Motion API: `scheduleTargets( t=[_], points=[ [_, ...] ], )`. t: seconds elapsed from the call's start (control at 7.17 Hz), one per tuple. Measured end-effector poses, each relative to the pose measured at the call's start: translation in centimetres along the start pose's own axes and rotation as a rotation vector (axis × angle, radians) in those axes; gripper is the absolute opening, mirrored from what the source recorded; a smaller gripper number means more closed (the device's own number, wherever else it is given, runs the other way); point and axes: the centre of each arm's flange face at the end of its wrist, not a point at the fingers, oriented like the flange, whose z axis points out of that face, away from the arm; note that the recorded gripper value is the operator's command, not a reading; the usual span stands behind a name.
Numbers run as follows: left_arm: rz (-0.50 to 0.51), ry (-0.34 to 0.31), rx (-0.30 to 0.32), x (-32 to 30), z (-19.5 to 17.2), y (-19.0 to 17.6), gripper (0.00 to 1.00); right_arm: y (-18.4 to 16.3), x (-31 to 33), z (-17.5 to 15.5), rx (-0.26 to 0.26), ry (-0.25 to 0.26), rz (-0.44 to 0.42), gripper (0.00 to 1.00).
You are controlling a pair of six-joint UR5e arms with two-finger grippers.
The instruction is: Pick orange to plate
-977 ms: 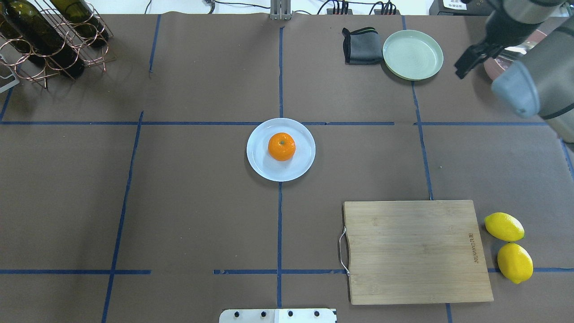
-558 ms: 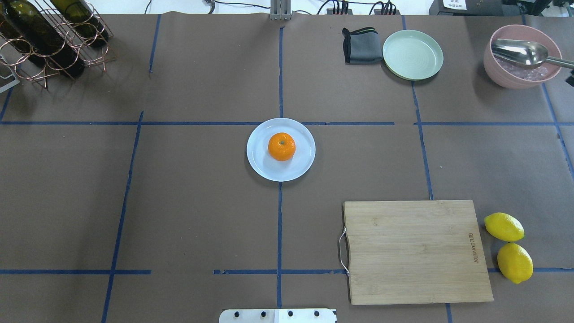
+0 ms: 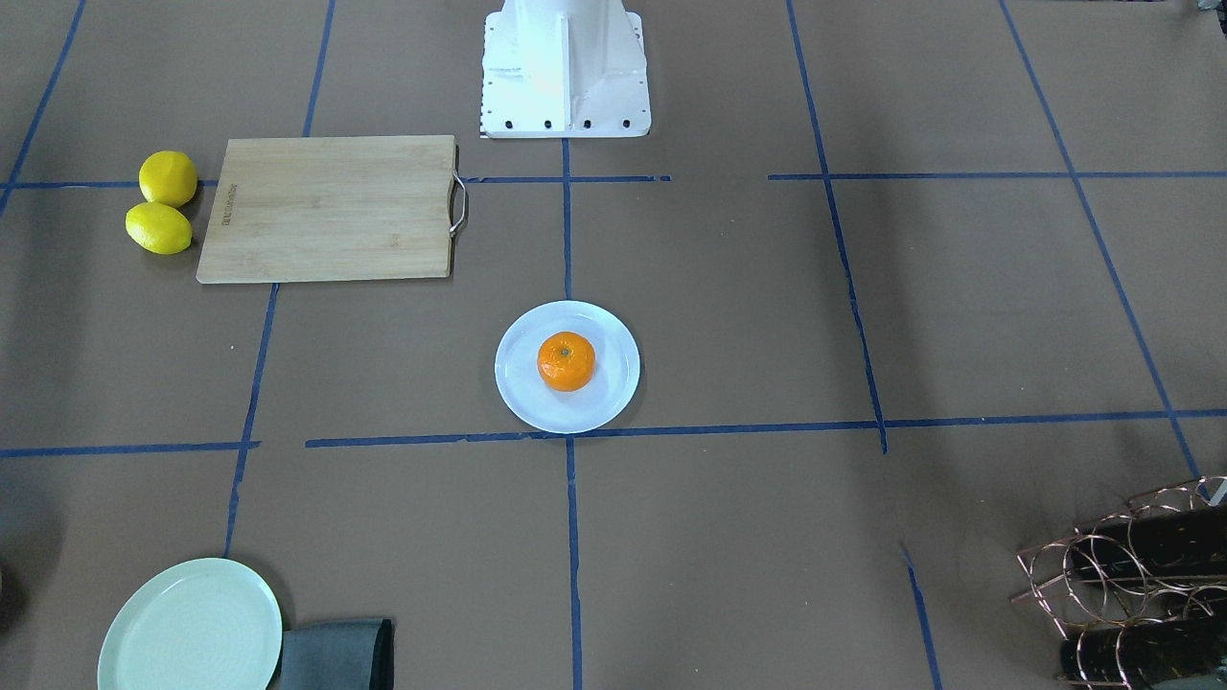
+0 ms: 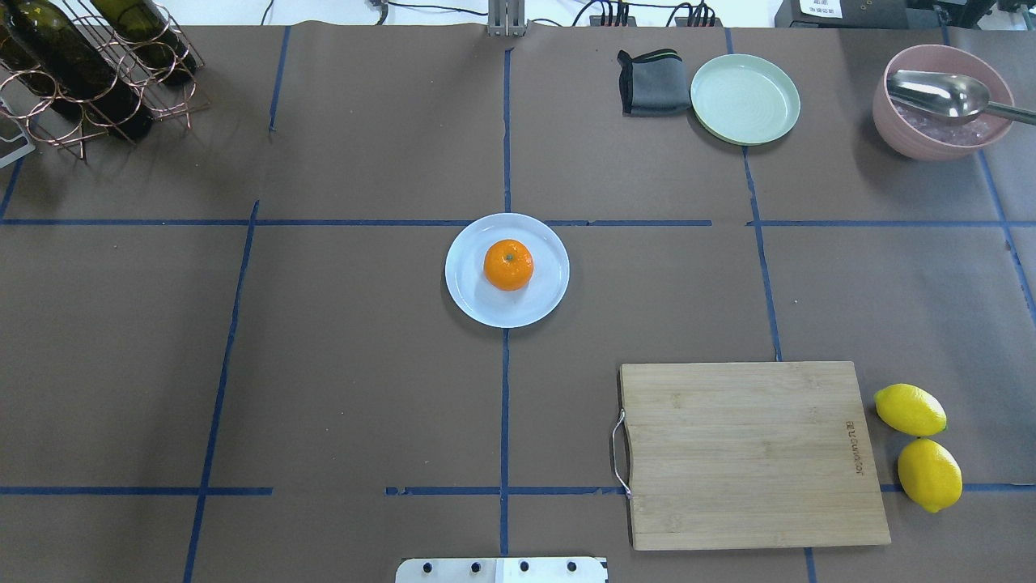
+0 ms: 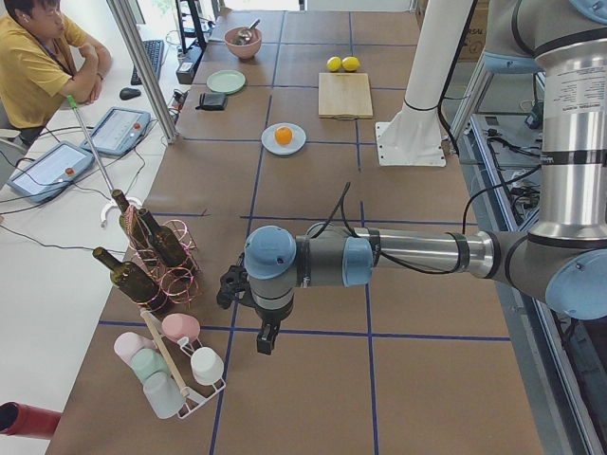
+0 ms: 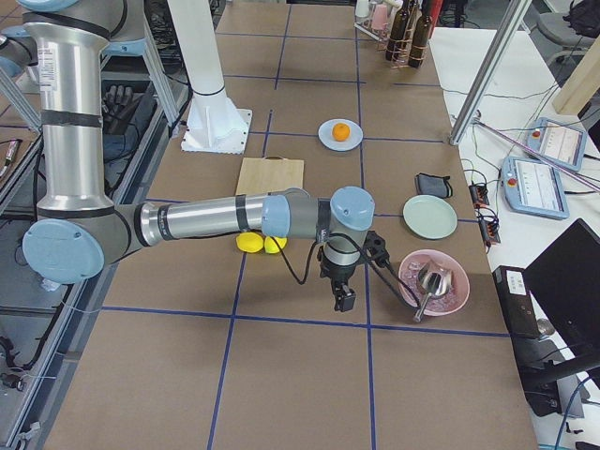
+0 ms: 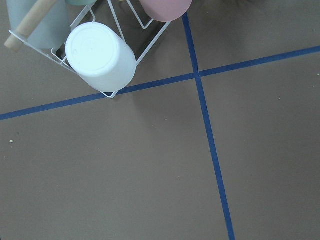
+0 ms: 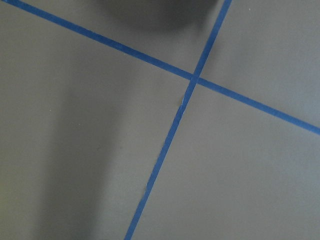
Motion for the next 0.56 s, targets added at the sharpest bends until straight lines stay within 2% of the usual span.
scheduleTargets(
  t=[0.28, 0.56],
  points=[
    [0.009, 0.006, 0.011, 0.52, -0.48, -0.21, 1.00, 1.65, 0.55, 0.80, 0.011, -0.037, 0.069, 1.00],
    [0.010, 0.009, 0.014, 0.64, -0.58, -0.25, 1.00, 1.83, 0.62, 0.93, 0.016, -0.044, 0.082, 1.00]
  ],
)
